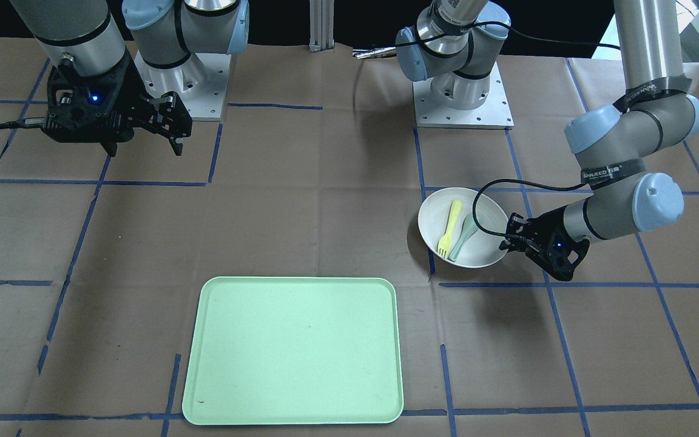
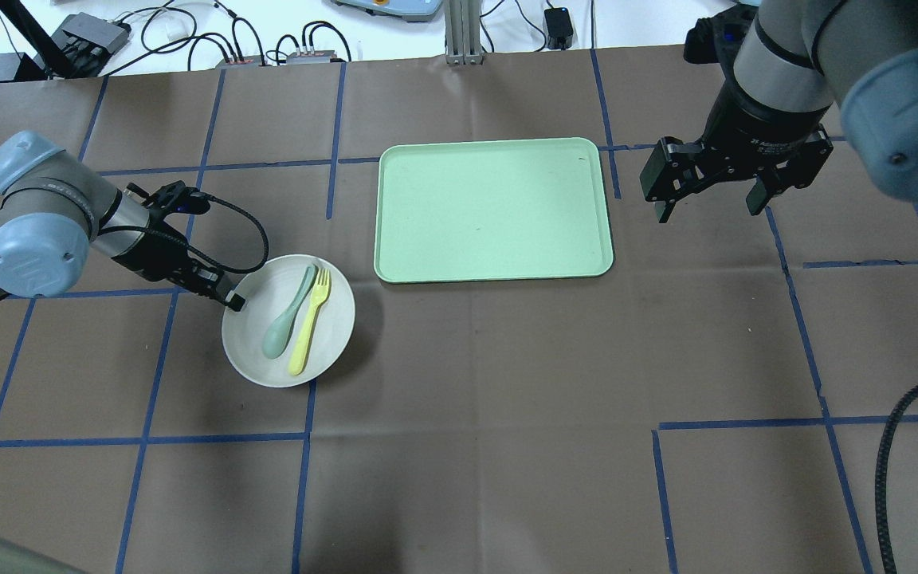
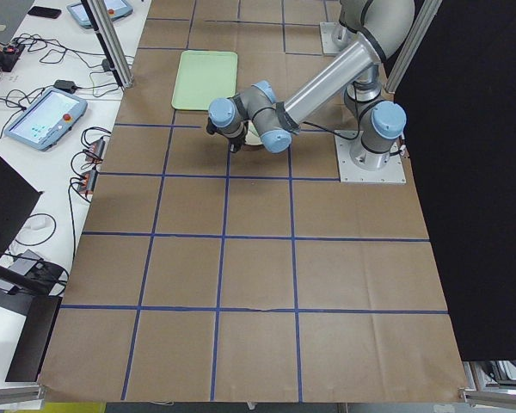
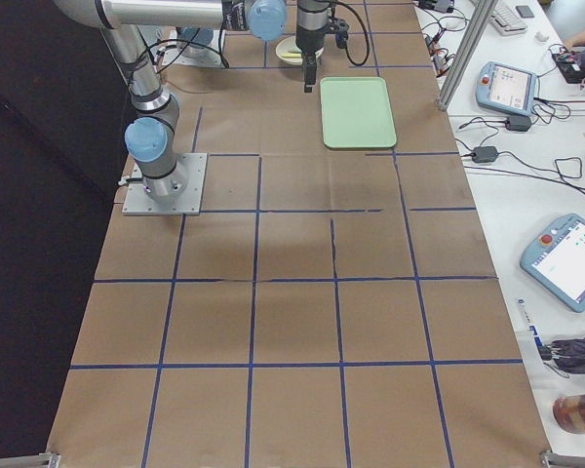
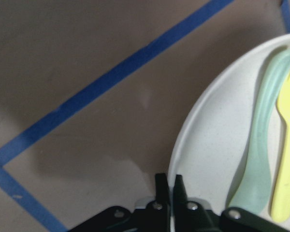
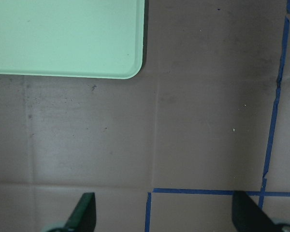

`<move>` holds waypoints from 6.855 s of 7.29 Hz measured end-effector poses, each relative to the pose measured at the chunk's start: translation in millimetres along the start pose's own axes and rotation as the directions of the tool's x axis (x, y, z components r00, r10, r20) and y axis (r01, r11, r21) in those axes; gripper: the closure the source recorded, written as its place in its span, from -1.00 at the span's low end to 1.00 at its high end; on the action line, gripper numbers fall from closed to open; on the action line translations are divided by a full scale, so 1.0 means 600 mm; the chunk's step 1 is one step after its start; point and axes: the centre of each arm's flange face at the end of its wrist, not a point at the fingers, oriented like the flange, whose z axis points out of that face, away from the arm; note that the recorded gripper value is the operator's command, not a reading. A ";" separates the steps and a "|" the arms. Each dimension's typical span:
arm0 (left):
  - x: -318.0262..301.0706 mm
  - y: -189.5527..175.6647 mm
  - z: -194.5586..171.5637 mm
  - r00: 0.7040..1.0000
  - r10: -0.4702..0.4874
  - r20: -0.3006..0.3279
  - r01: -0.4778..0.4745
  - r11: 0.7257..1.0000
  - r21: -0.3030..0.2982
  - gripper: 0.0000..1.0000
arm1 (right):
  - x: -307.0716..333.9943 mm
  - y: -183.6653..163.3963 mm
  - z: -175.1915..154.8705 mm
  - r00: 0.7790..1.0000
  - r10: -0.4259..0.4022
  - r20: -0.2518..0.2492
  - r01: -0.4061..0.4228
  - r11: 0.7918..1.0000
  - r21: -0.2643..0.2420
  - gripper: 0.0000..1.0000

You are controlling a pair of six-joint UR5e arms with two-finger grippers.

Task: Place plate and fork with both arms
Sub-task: 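Carry the plate with the left gripper onto the green tray, then open the left gripper and lift it away from the plate, then move the right gripper over the plate to the yellow fork while the left gripper withdraws, then close the right gripper on the yellow fork handle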

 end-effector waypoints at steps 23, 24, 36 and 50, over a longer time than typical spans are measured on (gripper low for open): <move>0.504 -0.075 -0.284 0.879 -0.289 0.379 0.327 0.944 -0.037 -0.99 | -0.007 -0.004 -0.002 1.000 -0.007 0.001 0.007 1.000 0.016 -1.00; 0.520 -0.045 -0.299 0.871 -0.300 0.390 0.344 0.938 -0.048 -0.99 | -0.008 -0.009 -0.006 1.000 -0.005 0.000 0.005 0.999 0.031 -1.00; 0.509 -0.033 -0.270 0.865 -0.313 0.392 0.339 0.941 0.003 -0.99 | -0.295 -0.407 0.215 1.000 0.029 0.005 -0.029 0.995 0.098 -0.53; 0.494 -0.039 -0.261 0.861 -0.325 0.391 0.351 0.936 0.003 -0.99 | -0.300 -0.452 0.455 0.999 0.030 -0.019 -0.030 1.000 0.008 0.66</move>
